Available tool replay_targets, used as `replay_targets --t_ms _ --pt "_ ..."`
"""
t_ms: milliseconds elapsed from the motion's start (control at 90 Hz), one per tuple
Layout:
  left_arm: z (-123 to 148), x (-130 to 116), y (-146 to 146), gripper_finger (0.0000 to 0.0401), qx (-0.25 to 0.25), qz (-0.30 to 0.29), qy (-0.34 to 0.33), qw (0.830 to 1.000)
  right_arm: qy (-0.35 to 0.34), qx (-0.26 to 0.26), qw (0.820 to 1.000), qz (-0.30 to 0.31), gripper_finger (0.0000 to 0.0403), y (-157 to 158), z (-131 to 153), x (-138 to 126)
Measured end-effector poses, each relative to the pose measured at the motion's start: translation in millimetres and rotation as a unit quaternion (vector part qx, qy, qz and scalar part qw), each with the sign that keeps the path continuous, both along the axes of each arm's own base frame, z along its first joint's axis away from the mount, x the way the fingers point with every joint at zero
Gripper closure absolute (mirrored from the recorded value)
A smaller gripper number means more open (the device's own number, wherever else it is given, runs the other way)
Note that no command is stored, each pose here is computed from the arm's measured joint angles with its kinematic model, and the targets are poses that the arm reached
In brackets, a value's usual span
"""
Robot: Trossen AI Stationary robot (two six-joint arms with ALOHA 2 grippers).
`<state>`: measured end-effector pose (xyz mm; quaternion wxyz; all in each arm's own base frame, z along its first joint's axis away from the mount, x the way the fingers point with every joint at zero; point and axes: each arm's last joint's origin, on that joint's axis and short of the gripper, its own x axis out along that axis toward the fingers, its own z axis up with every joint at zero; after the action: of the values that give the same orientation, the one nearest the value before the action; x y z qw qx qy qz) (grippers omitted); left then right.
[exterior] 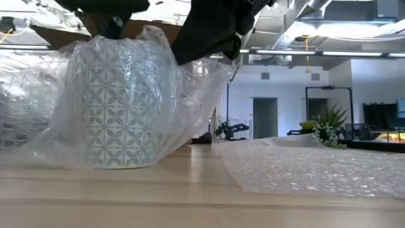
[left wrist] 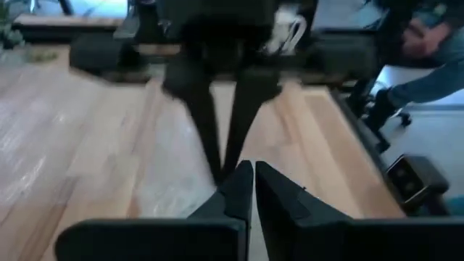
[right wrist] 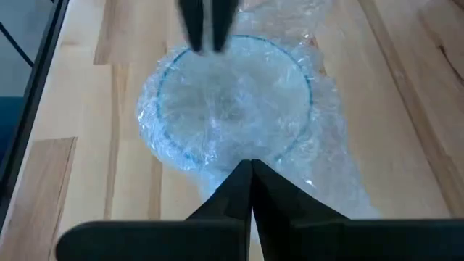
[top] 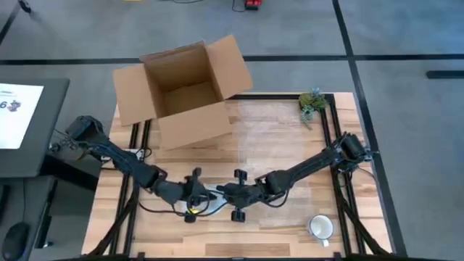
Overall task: Wrap mug
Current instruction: Wrap the green patterned mug with the bubble wrap
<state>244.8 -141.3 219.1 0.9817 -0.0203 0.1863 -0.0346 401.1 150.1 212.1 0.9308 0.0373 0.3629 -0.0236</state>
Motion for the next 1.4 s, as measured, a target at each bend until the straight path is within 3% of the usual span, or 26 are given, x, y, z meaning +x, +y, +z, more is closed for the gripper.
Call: replay_targets --t_ms 278,511,800,1156,1267,1400 --pt "-46.8 21.8 4.1 0.0401 0.012 0.039 0.071 0.997 -0.008 0.002 1.000 0.002 0.0403 1.1 3.6 2.0" --pt "-55.5 27.5 5.6 0.0401 0.007 0.038 0.083 0.996 -0.036 0.006 0.999 0.015 0.0403 12.1 25.7 6.4" --pt "-40.1 17.7 8.8 0.0401 0.006 0.016 0.083 0.996 -0.029 0.025 0.999 0.018 0.0403 6.5 27.3 8.7" --pt "25.0 -13.8 21.5 0.0401 -0.044 0.002 0.001 0.999 -0.006 0.028 1.000 0.011 0.0403 -0.7 19.0 7.5" --pt "30.7 -33.6 23.1 0.0401 -0.076 0.000 0.041 0.996 -0.006 0.046 0.999 0.012 0.0403 -6.6 19.6 10.3" --pt "24.5 -63.3 25.3 0.0401 -0.114 0.031 0.141 0.983 0.000 0.061 0.998 0.007 0.0403 -17.8 19.1 14.0"
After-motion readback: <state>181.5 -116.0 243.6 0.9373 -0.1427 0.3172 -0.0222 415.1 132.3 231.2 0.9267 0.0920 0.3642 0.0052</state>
